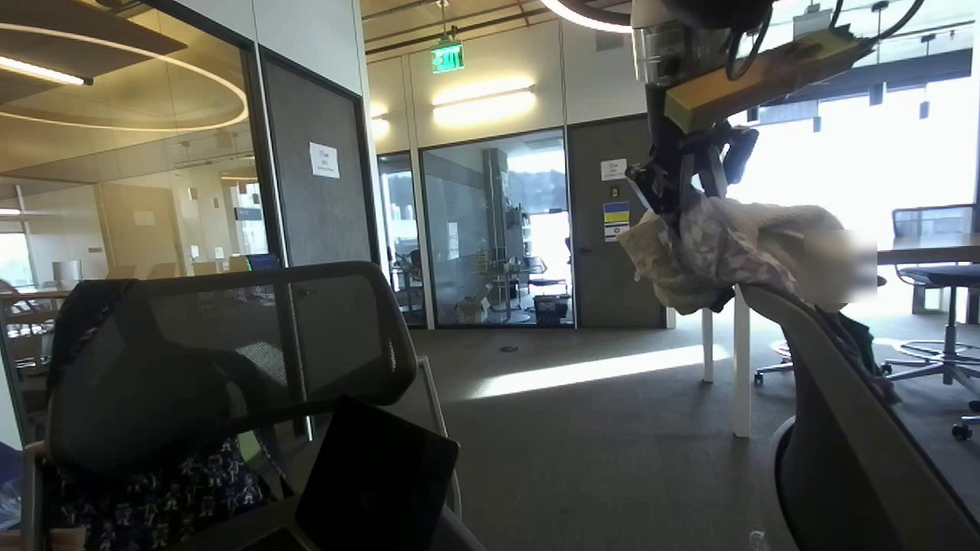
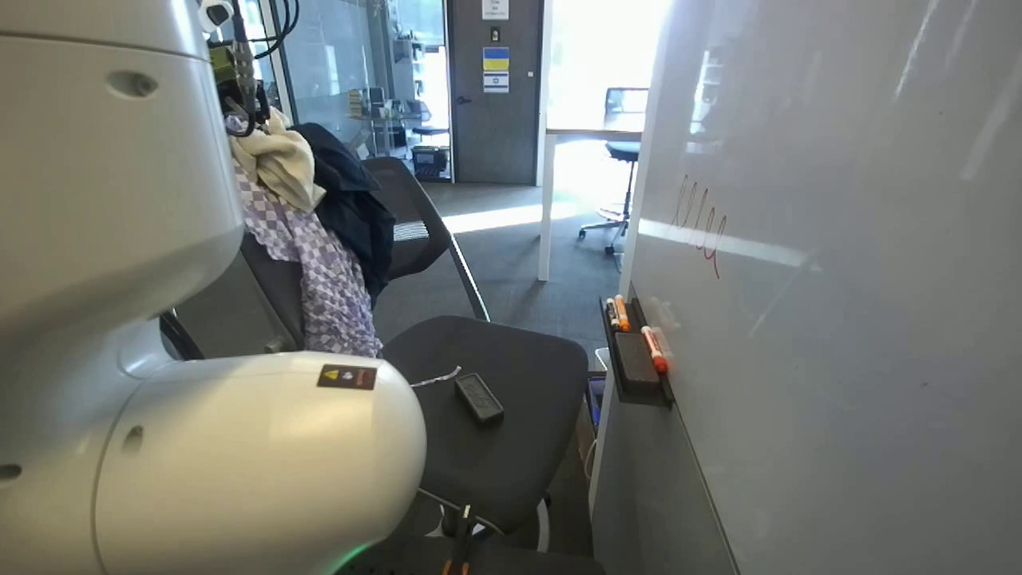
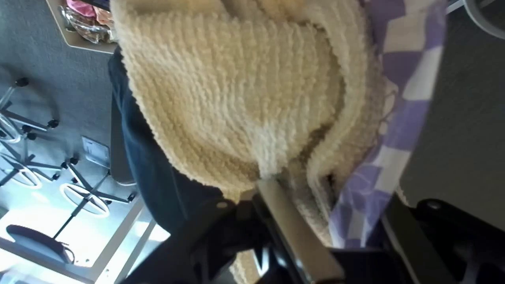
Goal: Put the clothes on the seat on the backrest of the chair and put the duster on the holder of the whiteboard
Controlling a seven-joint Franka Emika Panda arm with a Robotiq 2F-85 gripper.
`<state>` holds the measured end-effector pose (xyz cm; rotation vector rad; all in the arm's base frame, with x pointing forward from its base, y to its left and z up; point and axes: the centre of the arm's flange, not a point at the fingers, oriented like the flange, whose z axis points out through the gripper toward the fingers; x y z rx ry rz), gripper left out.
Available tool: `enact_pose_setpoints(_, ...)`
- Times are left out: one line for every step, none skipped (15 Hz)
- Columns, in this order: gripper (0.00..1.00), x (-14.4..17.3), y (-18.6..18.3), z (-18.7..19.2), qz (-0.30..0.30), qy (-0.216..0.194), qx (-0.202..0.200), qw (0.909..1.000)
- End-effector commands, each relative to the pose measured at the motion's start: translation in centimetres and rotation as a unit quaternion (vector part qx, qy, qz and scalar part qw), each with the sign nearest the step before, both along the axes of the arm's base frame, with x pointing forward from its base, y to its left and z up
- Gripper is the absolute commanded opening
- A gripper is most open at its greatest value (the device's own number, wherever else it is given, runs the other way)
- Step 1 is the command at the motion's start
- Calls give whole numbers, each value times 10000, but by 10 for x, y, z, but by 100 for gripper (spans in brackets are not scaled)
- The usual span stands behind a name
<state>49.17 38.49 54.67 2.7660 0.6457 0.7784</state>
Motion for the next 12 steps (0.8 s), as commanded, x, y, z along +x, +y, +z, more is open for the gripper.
enact_pose_setpoints(74,13,-7,17,212,81,228,9995)
enact_pose_setpoints(83,14,-10,21,198,113,264,9994)
enact_pose_setpoints(90,14,-14,24,192,132,285,9993)
enact_pose_setpoints(99,14,-18,27,185,125,308,9993)
enact_pose_setpoints(100,14,-23,30,137,110,292,9994)
enact_pose_setpoints(100,14,-30,32,123,97,320,9994)
enact_pose_setpoints(100,15,-37,32,50,98,343,9994)
enact_pose_setpoints(100,16,-44,31,-10,119,364,9993)
enact_pose_setpoints(100,19,-55,28,-131,156,390,9990)
enact_pose_setpoints(100,21,-65,24,-253,191,394,9987)
enact_pose_setpoints(100,24,-80,20,-397,299,422,9979)
enact_pose_setpoints(100,26,-95,14,-571,374,406,9968)
